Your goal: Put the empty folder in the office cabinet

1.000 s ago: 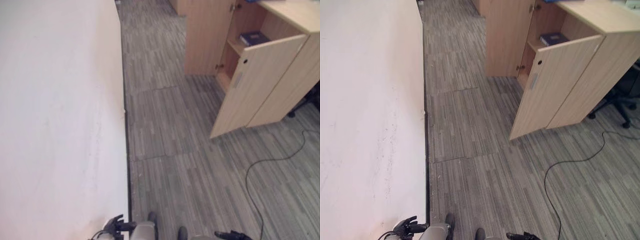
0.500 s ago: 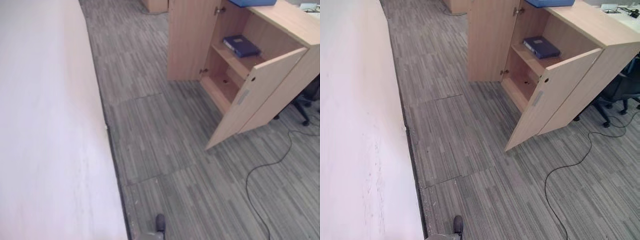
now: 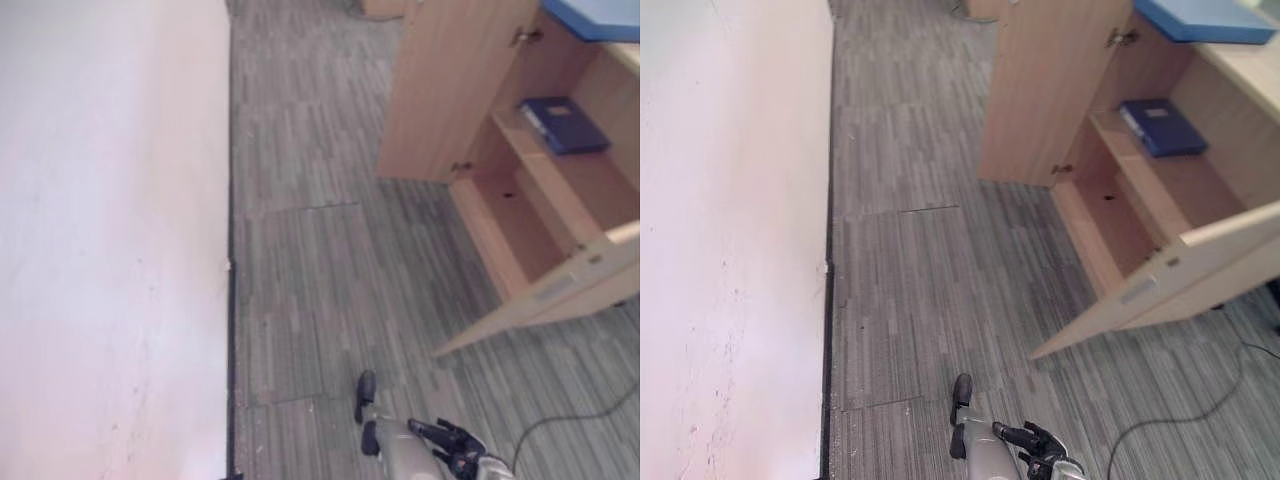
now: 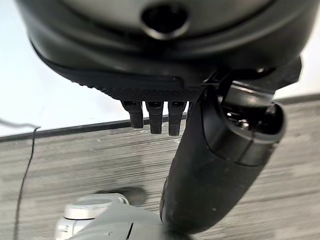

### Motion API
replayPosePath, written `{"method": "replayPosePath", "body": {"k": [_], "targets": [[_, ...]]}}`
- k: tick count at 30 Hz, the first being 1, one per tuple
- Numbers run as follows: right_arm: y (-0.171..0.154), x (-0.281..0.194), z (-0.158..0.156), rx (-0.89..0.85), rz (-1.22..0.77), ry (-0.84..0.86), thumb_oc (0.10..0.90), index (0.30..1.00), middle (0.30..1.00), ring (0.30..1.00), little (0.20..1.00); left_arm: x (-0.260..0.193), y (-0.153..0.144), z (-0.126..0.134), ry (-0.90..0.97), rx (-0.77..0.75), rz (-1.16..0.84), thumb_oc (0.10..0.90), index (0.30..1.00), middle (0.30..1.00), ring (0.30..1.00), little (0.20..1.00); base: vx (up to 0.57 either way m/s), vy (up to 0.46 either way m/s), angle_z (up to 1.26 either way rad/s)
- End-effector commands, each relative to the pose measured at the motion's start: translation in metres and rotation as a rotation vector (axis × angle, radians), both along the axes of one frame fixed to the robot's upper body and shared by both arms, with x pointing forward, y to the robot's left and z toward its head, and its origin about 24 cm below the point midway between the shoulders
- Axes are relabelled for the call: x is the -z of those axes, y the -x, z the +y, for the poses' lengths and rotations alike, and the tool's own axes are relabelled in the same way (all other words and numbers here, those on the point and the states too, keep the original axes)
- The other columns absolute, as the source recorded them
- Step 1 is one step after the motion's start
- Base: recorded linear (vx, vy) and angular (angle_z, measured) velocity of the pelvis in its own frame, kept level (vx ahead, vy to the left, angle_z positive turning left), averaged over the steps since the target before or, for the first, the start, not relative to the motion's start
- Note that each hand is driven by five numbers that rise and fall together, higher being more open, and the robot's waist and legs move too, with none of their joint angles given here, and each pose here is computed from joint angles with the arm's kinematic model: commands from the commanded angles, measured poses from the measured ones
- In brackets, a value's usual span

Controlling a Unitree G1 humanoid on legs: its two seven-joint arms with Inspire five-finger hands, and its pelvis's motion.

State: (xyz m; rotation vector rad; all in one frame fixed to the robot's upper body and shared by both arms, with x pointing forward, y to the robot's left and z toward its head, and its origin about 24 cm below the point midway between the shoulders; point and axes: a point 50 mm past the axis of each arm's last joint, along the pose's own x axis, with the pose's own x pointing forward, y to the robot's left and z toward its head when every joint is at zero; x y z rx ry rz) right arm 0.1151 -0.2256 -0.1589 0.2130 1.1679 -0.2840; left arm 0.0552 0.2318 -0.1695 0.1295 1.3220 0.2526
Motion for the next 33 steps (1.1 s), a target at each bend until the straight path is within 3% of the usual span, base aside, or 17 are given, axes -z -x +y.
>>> {"method": "replayPosePath", "body": {"k": [1,6,11,16,19,20,23,33], "targets": [[0.018,-0.001,-0.021,-0.074,0.066,0.079,0.8,0.9,0.9,0.9,0.9,-0.002,0.004,0.01,-0.036,0.003,0.021,0.8,0.9,0.9,0.9,0.9,0.24,-0.2,0.23],[-0.012,-0.01,-0.024,-0.054,-0.043,0.09,0.8,0.9,0.9,0.9,0.9,-0.005,-0.02,0.009,-0.045,0.034,-0.047,0.8,0.9,0.9,0.9,0.9,0.17,-0.152,-0.13],[-0.009,-0.011,-0.03,-0.024,-0.034,0.102,0.8,0.9,0.9,0.9,0.9,-0.009,-0.037,0.007,-0.054,0.077,-0.089,0.8,0.9,0.9,0.9,0.9,0.11,-0.085,0.14],[0.001,-0.009,-0.034,-0.026,0.009,0.117,0.8,0.9,0.9,0.9,0.9,-0.01,-0.042,0.009,-0.061,0.083,-0.105,0.8,0.9,0.9,0.9,0.9,0.13,-0.074,0.13],[0.042,-0.001,-0.042,-0.123,0.235,0.146,0.8,0.9,0.9,0.9,0.9,-0.013,-0.046,0.014,-0.077,0.105,-0.107,0.8,0.9,0.9,0.9,0.9,0.13,-0.148,0.18],[0.058,-0.001,-0.048,-0.229,0.341,0.185,0.8,0.9,0.9,0.9,0.9,-0.013,-0.045,0.018,-0.084,0.121,-0.098,0.8,0.9,0.9,0.9,0.9,0.1,-0.132,0.22],[0.07,-0.002,-0.055,-0.259,0.407,0.213,0.8,0.9,0.9,0.9,0.9,-0.013,-0.042,0.019,-0.083,0.126,-0.088,0.8,0.9,0.9,0.9,0.9,0.1,-0.081,0.09],[0.069,-0.002,-0.055,-0.276,0.38,0.232,0.8,0.9,0.9,0.9,0.9,-0.009,-0.029,0.011,-0.057,0.098,-0.076,0.8,0.9,0.9,0.9,0.9,0.13,0.053,-0.1]]}}
